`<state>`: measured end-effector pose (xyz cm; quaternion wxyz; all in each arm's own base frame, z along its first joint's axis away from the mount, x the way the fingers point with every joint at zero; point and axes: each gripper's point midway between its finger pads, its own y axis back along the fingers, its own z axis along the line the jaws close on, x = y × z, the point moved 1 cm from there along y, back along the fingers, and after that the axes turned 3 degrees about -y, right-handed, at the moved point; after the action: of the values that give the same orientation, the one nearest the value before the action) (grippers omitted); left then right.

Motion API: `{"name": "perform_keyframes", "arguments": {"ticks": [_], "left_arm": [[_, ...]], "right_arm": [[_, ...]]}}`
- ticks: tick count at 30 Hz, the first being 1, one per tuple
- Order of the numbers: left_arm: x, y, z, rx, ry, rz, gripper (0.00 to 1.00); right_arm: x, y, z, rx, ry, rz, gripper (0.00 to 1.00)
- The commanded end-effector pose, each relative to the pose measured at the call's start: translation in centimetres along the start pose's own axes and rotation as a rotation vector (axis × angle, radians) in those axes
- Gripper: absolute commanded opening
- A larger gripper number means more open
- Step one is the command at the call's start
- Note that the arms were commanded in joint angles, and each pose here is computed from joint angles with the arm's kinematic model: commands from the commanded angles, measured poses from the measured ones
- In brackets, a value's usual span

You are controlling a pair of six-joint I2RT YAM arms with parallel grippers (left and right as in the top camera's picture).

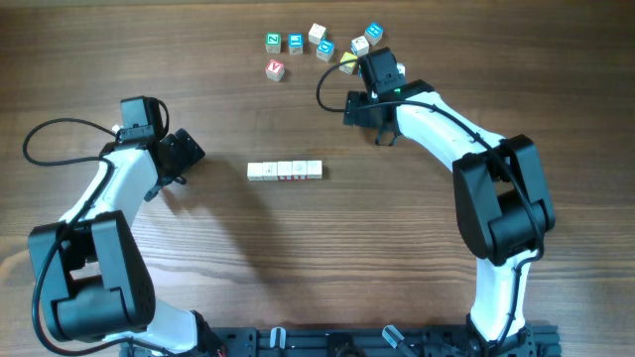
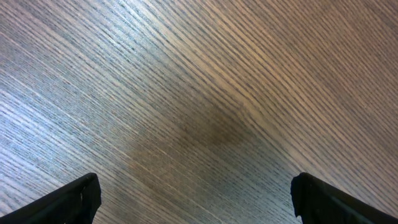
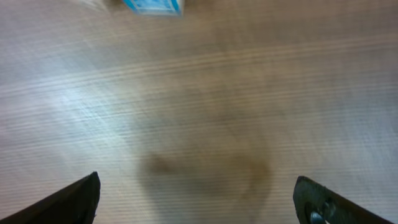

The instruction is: Form a horizontal line

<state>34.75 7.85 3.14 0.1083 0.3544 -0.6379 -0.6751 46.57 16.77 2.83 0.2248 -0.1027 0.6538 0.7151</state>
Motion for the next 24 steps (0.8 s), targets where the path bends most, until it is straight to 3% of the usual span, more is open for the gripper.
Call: {"name": "perform_keyframes", "arguments": {"ticks": [1,24], "left_arm": [[0.14,-0.27,0.4,-0.011,0.014,0.004,1.0],[0.14,-0.27,0.4,-0.011,0.014,0.004,1.0]], "right_arm": [[-1.24,-0.61,0.32,-0.012,0.002,-0.058,0.99],[-2.15,-0.53,0.84,-0.034,-0.005,-0.096,1.0]]}}
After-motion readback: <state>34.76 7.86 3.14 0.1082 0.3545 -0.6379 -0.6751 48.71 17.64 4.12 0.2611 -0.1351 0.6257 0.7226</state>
